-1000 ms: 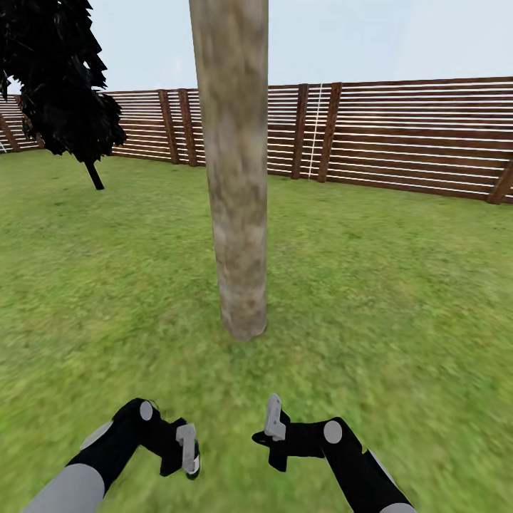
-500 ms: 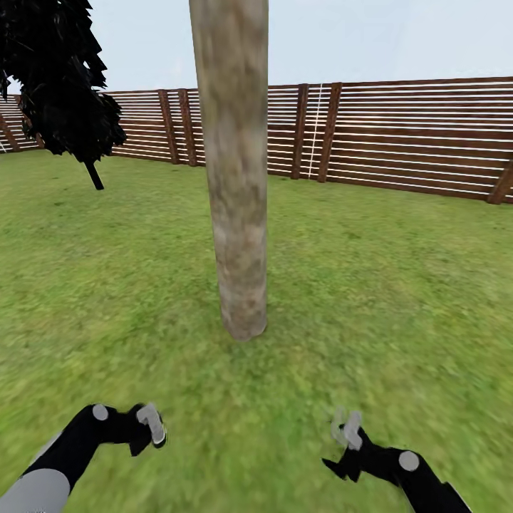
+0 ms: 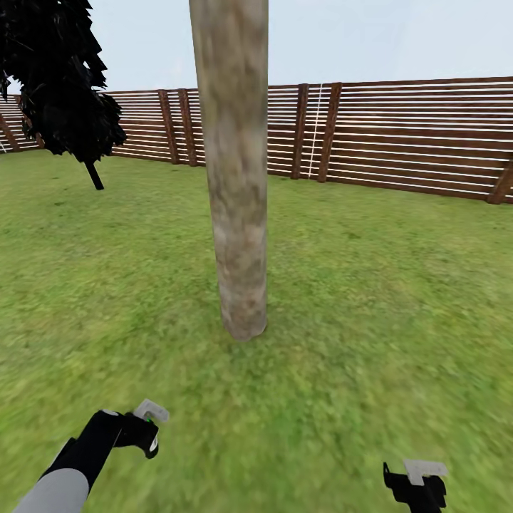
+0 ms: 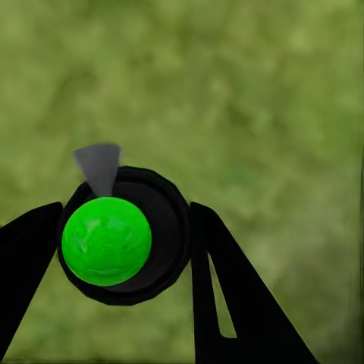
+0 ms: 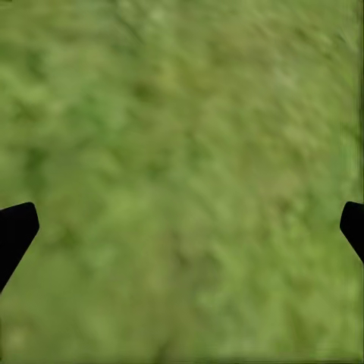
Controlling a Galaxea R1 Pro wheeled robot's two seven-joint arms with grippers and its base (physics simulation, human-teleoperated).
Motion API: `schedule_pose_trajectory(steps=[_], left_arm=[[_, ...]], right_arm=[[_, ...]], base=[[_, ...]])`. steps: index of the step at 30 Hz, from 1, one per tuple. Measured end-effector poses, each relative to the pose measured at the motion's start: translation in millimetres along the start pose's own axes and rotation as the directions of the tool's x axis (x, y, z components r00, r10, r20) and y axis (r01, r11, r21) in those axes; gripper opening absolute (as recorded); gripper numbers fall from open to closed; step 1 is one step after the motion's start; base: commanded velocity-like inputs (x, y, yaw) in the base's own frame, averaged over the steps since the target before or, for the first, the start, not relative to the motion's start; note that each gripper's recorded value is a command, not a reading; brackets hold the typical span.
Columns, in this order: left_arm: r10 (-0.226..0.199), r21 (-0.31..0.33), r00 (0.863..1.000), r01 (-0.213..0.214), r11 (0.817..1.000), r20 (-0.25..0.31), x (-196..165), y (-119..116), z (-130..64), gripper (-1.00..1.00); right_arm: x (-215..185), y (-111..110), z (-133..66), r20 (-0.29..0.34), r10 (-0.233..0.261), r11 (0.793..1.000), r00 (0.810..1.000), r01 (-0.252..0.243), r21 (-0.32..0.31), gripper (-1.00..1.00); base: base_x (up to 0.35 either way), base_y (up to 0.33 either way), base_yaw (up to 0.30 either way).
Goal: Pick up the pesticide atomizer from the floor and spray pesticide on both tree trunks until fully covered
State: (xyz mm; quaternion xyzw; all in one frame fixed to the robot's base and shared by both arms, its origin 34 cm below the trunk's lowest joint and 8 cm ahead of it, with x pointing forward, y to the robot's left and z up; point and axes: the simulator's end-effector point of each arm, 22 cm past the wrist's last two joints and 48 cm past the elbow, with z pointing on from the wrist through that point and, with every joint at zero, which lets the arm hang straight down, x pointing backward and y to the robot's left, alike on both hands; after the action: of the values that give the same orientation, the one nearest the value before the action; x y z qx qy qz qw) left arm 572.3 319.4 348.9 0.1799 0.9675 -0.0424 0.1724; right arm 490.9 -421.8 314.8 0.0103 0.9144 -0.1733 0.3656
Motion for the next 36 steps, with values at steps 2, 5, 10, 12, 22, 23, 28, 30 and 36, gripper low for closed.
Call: schedule_pose_trajectory(steps=[2, 5, 10, 12, 22, 23, 28, 30, 36], left_arm=[[-0.002, 0.002, 1.0, 0.002, 1.0, -0.005, 0, -3, 0.7, -1.0], [-0.005, 0.002, 1.0, 0.005, 1.0, -0.011, 0, -4, 0.9, -1.0], [-0.046, 0.002, 0.997, 0.046, 0.999, -0.062, 10, -5, 0.5, -1.0], [-0.072, 0.002, 0.994, 0.073, 0.997, -0.077, 9, -5, -0.9, -1.0], [-0.152, 0.004, 0.987, 0.153, 0.988, -0.06, -63, -11, -18.7, -1.0], [-0.149, 0.005, 0.988, 0.149, 0.989, -0.052, -68, -13, -19.4, -1.0], [-0.14, 0.019, 0.989, 0.141, 0.99, -0.035, -81, -26, -19.4, -1.0], [-0.15, 0.02, 0.987, 0.151, 0.988, -0.05, -79, -27, -19.6, -1.0], [-0.159, 0.012, 0.986, 0.159, 0.987, -0.059, -83, -24, -22.7, -1.0]], right_arm=[[1, -1, -0.3, -0.002, 0.007, 1.0, 1.0, -0.007, 0.005, 1.0], [2, -1, -0.7, -0.001, 0.011, 1.0, 1.0, -0.011, 0.006, 1.0], [3, -7, -1.2, -0.004, 0.046, 0.998, 0.999, -0.046, 0.035, 1.0], [7, -25, -2.8, -0.011, 0.092, 0.989, 0.996, -0.091, 0.118, 1.0], [18, -20, -7.6, -0.035, 0.114, 0.984, 0.993, -0.108, 0.141, 1.0], [18, -19, -7.7, -0.035, 0.114, 0.984, 0.993, -0.108, 0.14, 1.0], [18, -17, -8.0, -0.036, 0.115, 0.984, 0.993, -0.11, 0.137, 1.0], [18, -16, -8.2, -0.036, 0.116, 0.985, 0.993, -0.11, 0.136, 1.0], [14, 22, -7.2, -0.039, 0.121, 0.992, 0.992, -0.122, -0.012, 1.0]], base=[[0.0, 0.0, 0.0], [0.0, 0.0, 0.0], [0.0, 0.0, 0.0], [0.0, 0.0, 0.0], [0.039, -0.016, 0.0], [0.228, -0.127, 0.0], [0.259, -0.155, -0.036], [0.276, -0.164, -0.22], [0.279, -0.164, -0.286]])
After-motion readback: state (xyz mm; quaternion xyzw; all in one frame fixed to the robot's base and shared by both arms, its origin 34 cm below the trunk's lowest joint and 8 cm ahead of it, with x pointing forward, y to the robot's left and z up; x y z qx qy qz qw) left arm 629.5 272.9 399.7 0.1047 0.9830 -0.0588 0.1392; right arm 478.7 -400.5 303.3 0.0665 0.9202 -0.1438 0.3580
